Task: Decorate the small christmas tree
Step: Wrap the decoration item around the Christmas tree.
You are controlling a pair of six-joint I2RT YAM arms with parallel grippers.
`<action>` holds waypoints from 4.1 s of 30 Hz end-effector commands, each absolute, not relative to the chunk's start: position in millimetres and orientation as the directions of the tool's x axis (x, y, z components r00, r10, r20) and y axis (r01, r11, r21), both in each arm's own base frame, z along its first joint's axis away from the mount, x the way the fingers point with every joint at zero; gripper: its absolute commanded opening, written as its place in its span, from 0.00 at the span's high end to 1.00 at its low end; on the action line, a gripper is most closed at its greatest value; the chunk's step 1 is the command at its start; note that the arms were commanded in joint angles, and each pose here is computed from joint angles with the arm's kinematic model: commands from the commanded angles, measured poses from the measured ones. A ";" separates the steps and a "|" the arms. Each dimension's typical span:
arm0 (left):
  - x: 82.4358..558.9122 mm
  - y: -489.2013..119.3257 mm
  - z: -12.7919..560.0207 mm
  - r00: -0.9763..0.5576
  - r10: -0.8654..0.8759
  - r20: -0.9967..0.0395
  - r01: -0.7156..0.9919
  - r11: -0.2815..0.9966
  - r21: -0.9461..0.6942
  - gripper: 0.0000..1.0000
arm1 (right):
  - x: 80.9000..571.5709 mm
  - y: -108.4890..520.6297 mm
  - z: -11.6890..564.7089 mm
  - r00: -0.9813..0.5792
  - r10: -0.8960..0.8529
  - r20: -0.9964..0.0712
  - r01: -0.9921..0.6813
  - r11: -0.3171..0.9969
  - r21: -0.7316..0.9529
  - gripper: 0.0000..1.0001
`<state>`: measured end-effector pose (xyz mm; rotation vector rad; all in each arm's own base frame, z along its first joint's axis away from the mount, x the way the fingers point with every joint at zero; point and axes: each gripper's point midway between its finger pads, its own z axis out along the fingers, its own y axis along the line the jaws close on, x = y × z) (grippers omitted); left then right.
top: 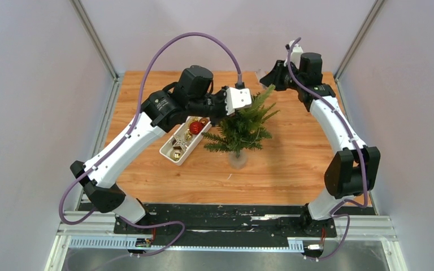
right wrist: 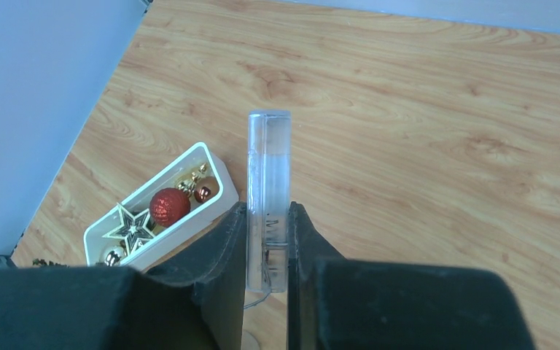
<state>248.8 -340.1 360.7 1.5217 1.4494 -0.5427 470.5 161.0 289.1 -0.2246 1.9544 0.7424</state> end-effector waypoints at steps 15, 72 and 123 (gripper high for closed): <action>255.4 -320.1 349.6 0.139 0.577 -0.805 0.929 0.205 0.307 1.00 | 384.6 146.2 329.2 -0.344 0.291 -0.893 -0.478 0.764 0.433 1.00; 269.5 -328.2 341.5 0.095 0.582 -0.807 0.928 0.242 0.284 1.00 | 257.2 198.8 241.3 -0.564 0.354 -0.746 -0.474 0.601 0.644 0.79; 265.9 -323.8 367.8 0.120 0.553 -0.824 0.917 0.257 0.306 0.25 | 239.0 156.9 201.2 -0.556 0.212 -0.804 -0.391 0.786 0.478 0.04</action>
